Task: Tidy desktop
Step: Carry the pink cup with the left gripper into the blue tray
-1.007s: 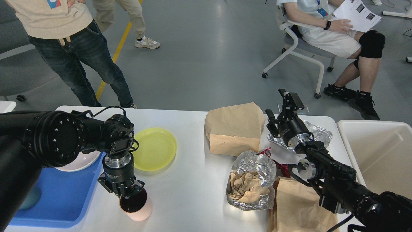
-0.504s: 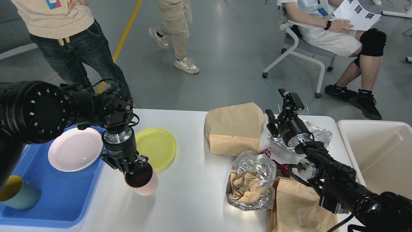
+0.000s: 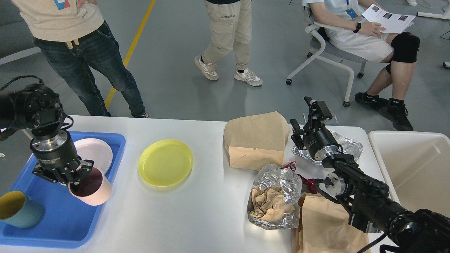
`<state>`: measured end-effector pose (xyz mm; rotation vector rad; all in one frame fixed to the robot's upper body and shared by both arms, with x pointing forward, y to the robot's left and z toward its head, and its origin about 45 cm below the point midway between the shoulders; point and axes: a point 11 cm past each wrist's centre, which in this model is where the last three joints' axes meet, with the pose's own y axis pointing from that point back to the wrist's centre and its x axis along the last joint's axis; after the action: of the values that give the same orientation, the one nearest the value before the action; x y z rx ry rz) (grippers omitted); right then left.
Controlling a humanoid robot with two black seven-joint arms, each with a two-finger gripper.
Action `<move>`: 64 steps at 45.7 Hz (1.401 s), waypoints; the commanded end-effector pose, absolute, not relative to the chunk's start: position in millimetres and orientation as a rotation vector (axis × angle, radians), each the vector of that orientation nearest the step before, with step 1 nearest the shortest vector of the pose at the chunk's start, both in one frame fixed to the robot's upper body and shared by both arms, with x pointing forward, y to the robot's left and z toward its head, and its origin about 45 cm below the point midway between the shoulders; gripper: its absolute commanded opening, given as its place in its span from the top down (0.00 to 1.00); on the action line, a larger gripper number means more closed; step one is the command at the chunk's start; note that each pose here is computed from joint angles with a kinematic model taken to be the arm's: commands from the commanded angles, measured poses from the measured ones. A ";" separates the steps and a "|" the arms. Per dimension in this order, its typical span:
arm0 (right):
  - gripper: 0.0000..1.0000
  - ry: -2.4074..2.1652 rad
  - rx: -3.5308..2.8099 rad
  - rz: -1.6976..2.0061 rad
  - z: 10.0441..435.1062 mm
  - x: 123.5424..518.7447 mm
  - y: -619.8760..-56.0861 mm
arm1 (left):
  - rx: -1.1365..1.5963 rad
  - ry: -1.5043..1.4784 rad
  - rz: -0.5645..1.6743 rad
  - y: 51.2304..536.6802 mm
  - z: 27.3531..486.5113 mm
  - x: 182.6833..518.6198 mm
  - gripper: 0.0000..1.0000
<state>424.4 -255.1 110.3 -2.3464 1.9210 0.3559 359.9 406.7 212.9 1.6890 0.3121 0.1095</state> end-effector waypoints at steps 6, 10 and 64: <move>0.00 1.922 -2.347 0.357 109.9 424.2 -255.3 | 1.706 0.378 0.145 436.8 197.9 344.3 1.00; 0.00 1.922 -2.347 0.357 109.9 424.2 -255.3 | 1.706 0.384 0.152 441.0 190.9 342.7 1.00; 0.00 1.921 -2.347 0.355 110.6 424.7 -255.1 | 1.737 0.429 0.150 459.2 156.1 326.1 0.73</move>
<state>424.4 -255.4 110.2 -2.3466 1.9221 0.3560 325.8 460.6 156.9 1.7390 0.4309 0.1534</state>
